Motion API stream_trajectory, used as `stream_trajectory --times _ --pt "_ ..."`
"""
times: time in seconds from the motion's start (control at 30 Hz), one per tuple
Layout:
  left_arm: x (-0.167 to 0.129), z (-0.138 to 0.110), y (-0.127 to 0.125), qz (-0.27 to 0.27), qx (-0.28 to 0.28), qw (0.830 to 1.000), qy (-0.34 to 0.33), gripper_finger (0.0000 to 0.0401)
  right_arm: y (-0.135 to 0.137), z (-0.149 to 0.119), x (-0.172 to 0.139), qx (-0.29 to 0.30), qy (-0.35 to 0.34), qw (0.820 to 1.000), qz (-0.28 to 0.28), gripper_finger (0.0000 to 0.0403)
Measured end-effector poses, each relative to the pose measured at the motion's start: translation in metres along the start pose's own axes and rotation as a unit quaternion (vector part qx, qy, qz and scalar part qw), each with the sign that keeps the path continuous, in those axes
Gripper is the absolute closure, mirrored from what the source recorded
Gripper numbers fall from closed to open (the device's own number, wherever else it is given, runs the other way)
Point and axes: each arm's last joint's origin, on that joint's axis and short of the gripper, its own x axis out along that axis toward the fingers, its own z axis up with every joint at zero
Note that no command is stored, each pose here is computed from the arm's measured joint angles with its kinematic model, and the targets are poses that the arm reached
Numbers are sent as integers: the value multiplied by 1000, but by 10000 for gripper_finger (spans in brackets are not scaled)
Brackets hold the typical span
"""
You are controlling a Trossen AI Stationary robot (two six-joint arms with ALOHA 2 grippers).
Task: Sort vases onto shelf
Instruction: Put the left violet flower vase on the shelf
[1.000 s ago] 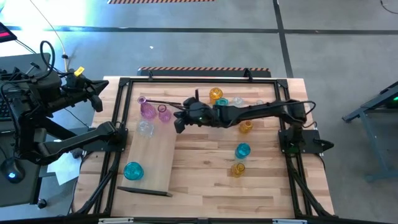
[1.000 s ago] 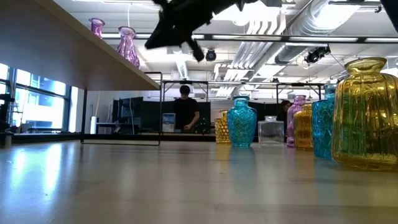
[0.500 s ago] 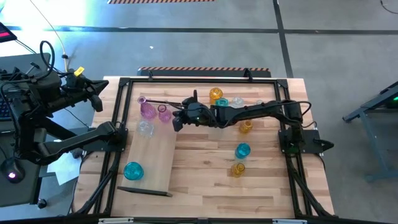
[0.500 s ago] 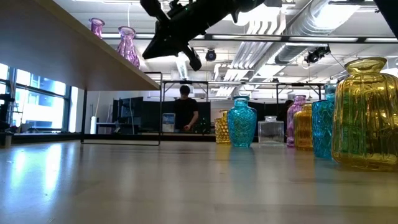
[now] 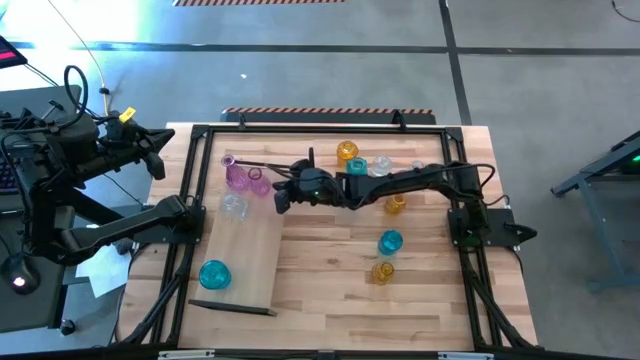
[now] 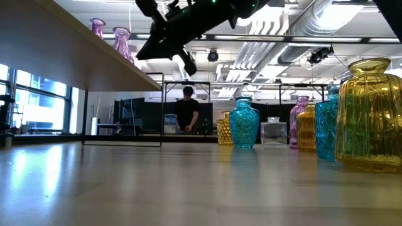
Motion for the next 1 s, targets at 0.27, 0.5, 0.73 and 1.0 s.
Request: stream_trajectory --times 0.27,0.5,0.73,1.0 --pt "0 0 0 0 1 1000 0 401 2 3 0 10 -8 1000 16 403" --pt "0 0 0 0 0 1000 0 401 5 0 -1 16 -4 1000 20 403" --pt "0 0 0 0 0 1000 0 401 6 -1 -1 21 4 999 30 403" --pt "0 0 0 0 -6 1000 0 401 5 0 -1 32 5 999 30 403"
